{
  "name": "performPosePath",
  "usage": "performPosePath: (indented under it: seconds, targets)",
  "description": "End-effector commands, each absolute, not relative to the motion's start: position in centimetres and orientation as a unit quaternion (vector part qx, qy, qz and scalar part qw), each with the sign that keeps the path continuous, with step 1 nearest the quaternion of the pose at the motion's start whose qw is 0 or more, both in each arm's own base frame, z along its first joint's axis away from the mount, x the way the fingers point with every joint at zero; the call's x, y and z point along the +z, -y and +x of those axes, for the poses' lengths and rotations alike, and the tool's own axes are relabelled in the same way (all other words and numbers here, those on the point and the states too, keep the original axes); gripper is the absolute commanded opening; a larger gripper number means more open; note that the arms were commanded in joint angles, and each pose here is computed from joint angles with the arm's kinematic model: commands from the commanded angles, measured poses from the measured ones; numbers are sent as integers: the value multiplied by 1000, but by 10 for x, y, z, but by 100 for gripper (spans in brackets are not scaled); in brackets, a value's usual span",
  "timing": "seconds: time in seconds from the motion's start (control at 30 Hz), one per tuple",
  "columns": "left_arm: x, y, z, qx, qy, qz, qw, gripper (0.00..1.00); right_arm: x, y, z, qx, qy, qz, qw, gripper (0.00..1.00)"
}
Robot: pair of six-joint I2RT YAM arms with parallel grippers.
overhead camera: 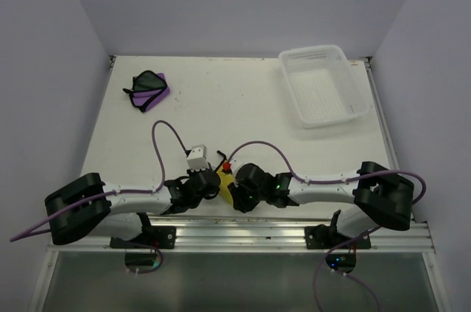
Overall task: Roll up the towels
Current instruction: Roll the towel
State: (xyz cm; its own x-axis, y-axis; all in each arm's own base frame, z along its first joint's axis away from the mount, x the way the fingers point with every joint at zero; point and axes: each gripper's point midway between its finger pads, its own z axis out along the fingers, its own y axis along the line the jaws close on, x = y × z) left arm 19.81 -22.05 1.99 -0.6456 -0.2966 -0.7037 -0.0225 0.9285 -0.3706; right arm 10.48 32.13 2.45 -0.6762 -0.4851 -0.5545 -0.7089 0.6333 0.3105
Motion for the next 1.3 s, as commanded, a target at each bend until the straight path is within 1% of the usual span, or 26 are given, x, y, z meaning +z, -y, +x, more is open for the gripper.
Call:
performPosePath:
  seconds: [0.0,0.1,0.17,0.23,0.27,0.3,0.37,0.47,0.53,0.57,0.73,0.83,0.87,0.93,1.0,1.1,1.13,1.27]
  targets:
    - [-1,207,184,-132,-914,-66,378,0,39,-335,112,284,-877,-305,238,20]
    - [-2,205,184,-129,-915,-67,377,0,40,-334,111,302,-881,-275,237,17]
    - [-3,205,184,-128,-915,-67,376,0,33,-329,105,312,-888,-254,221,16]
    - [-2,204,185,-128,-915,-68,377,0,30,-330,105,327,-887,-237,222,11]
    - [-2,204,185,-128,-915,-68,377,0,20,-325,100,325,-894,-228,208,9]
    - [-1,204,186,-127,-914,-69,378,0,19,-328,102,335,-892,-219,210,4]
    - [-1,203,187,-126,-914,-68,379,0,8,-322,97,341,-898,-200,195,0]
    - [2,203,189,-127,-912,-67,383,0,6,-321,105,377,-891,-153,199,0]
    - [3,203,190,-127,-912,-68,384,0,-4,-310,105,382,-897,-123,188,0]
    - [3,202,190,-126,-912,-67,385,0,-1,-310,112,392,-892,-107,196,0]
    - [3,200,192,-123,-912,-66,386,0,-23,-296,108,382,-905,-87,166,0]
    - [4,201,194,-121,-911,-62,388,0,-28,-295,105,378,-908,-91,157,6]
    - [6,203,196,-118,-910,-58,392,0,-31,-293,104,371,-911,-95,154,12]
    - [7,203,198,-113,-910,-55,396,0,-23,-301,109,371,-907,-114,163,17]
    - [8,202,201,-107,-909,-54,400,0,-17,-301,112,359,-910,-124,168,26]
    - [4,197,199,-89,-914,-47,394,0,5,-307,125,346,-907,-138,195,35]
    - [4,197,199,-89,-914,-47,394,0,7,-304,131,333,-909,-141,208,41]
    - [2,197,197,-92,-915,-47,390,0,38,-291,141,299,-911,-148,241,43]
